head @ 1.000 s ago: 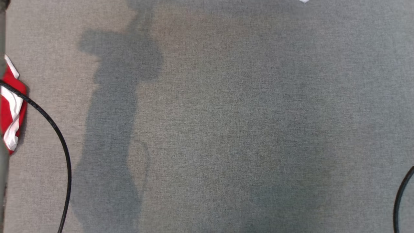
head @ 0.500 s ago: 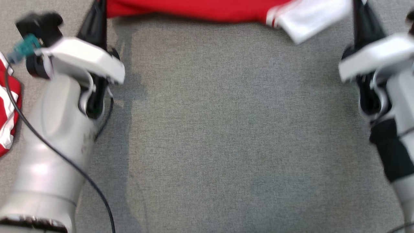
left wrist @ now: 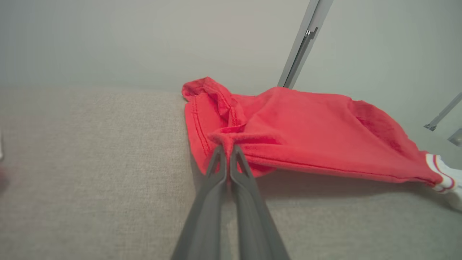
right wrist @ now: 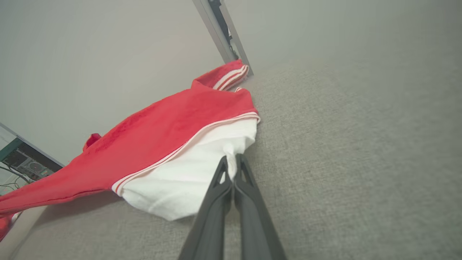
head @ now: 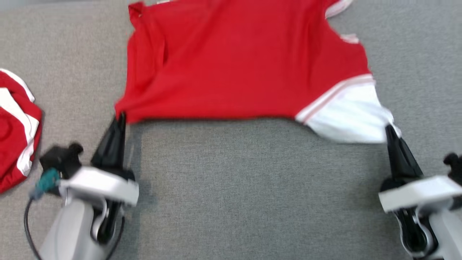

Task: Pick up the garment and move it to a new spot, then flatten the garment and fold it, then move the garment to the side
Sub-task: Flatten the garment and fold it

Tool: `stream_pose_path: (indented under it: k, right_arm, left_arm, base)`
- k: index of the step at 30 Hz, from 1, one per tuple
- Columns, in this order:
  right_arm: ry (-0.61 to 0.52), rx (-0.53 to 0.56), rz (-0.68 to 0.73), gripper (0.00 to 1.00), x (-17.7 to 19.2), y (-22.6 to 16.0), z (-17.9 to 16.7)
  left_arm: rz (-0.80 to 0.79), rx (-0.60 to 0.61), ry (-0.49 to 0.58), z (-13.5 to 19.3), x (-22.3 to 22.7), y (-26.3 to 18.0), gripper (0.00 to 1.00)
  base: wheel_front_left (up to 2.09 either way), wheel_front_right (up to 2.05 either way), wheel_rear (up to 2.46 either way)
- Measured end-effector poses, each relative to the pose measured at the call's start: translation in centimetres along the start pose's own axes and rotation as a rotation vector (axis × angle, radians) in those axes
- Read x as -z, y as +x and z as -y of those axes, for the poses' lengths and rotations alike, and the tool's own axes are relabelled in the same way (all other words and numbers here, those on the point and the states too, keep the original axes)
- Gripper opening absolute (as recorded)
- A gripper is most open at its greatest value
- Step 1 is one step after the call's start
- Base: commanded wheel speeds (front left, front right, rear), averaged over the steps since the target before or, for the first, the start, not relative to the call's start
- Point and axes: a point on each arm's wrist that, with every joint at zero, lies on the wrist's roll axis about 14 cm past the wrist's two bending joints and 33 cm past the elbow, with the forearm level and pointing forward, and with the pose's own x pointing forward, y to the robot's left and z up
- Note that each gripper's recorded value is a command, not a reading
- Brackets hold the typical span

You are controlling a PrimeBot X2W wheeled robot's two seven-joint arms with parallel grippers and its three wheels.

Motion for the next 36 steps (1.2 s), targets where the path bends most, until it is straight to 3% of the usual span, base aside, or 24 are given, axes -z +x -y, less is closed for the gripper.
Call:
stream_pose_path:
  k: [7, 11, 17, 31, 36]
  right_arm:
    - [-0.024, 0.057, -0.018, 0.00, -0.7, -5.7, 1.0]
    - [-0.019, 0.078, -0.067, 0.00, -1.1, -9.4, 0.0]
    - [-0.098, 0.112, -0.146, 0.00, -2.1, -12.9, -0.2]
    - [-0.129, 0.136, -0.216, 0.00, -2.7, -13.1, -0.3]
    - [-0.182, 0.099, -0.212, 0.00, -3.9, -10.6, -0.8]
  left_arm:
    - [-0.030, -0.007, 0.042, 0.0, -0.4, -4.7, 0.00]
    - [-0.062, -0.079, 0.050, -0.3, -1.1, -8.6, 0.00]
    - [-0.117, -0.121, 0.064, -0.2, -1.8, -12.7, 0.00]
    - [-0.157, -0.138, 0.068, 0.0, -2.3, -13.5, 0.00]
    - [-0.177, -0.129, 0.048, 0.0, -2.1, -12.5, 0.00]
  base:
    - [0.00, 0.00, 0.00]
    - [0.00, 0.00, 0.00]
    - [0.00, 0.00, 0.00]
    - [0.00, 0.00, 0.00]
    - [0.00, 0.00, 0.00]
